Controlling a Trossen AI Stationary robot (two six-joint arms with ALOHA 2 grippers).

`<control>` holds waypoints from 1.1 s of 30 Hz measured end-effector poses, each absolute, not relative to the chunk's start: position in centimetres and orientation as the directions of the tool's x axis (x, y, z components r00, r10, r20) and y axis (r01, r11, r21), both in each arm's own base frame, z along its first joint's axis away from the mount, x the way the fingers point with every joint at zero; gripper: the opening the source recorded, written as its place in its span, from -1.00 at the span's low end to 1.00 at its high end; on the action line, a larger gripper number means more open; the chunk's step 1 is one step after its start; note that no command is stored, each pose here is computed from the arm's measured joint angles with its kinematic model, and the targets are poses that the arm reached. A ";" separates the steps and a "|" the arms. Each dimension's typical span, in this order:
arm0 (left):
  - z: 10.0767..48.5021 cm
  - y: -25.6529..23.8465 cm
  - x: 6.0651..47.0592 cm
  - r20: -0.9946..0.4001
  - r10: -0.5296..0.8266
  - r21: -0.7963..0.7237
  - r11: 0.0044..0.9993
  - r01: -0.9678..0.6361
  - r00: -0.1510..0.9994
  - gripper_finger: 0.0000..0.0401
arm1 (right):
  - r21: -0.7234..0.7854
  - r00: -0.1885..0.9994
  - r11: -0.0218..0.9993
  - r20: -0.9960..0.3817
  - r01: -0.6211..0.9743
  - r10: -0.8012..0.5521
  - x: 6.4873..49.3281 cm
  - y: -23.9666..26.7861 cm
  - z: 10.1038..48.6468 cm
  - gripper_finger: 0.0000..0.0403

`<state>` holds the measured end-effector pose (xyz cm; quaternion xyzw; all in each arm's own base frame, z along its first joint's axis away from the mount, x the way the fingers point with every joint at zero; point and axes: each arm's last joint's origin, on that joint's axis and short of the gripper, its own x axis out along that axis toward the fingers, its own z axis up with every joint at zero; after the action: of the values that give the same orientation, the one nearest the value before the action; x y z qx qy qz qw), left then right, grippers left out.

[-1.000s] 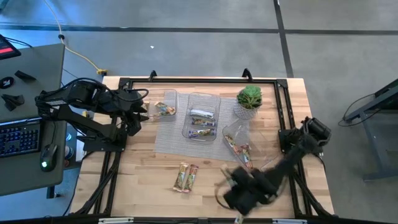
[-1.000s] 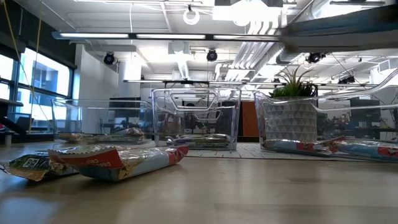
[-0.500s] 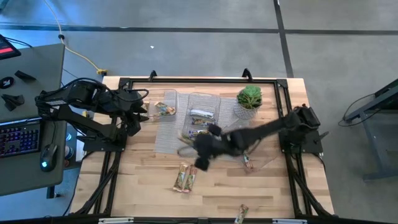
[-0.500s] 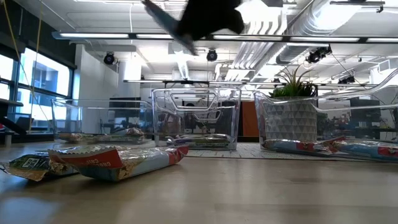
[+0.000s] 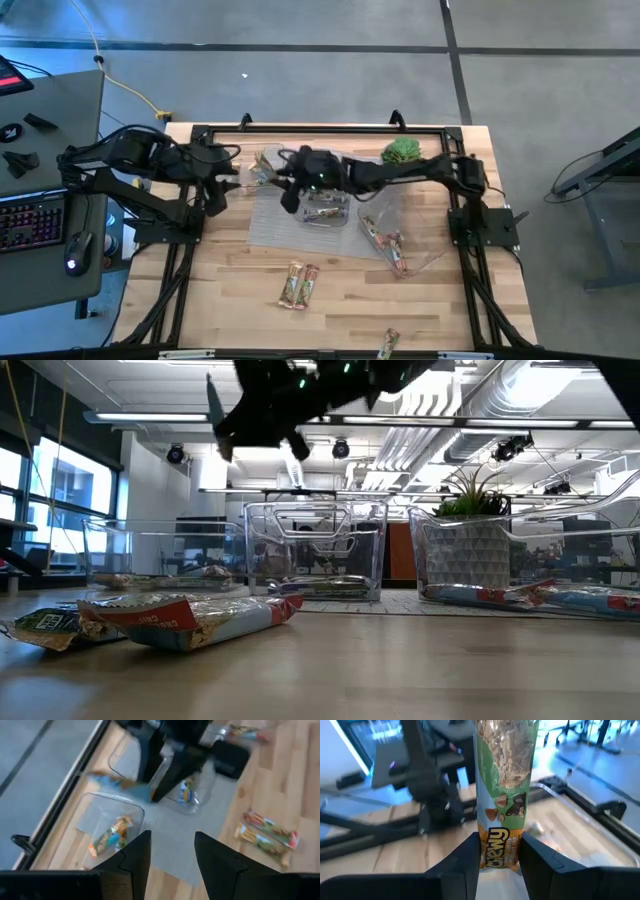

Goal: Pick and place Granola Bars by type
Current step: Put the yellow granola bar into the left transparent bin

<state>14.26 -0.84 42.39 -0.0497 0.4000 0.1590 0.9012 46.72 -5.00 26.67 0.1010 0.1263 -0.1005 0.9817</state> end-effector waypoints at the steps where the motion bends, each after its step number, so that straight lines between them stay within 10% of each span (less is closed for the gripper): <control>1: 42.4 -0.8 14.4 -0.731 0.250 0.036 0.944 -0.329 0.635 -0.27 | 0.178 0.954 0.958 -0.243 0.223 -0.177 47.1 -5.6 26.2 -0.46; 16: 42.7 -1.0 15.2 -0.698 0.237 0.011 0.947 -0.321 0.676 -0.27 | 0.135 0.916 0.915 -0.192 0.380 -0.352 50.1 -9.0 17.0 -0.46; 33: 42.7 -1.0 15.2 -0.704 0.210 -0.013 0.951 -0.309 0.679 -0.27 | -0.098 0.903 0.922 -0.186 0.375 -0.387 50.1 -9.0 16.9 -0.46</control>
<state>15.18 -1.05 42.67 -0.0655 0.3749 0.1420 0.9138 50.14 -8.97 16.90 -0.0298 0.1013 -0.1954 0.9750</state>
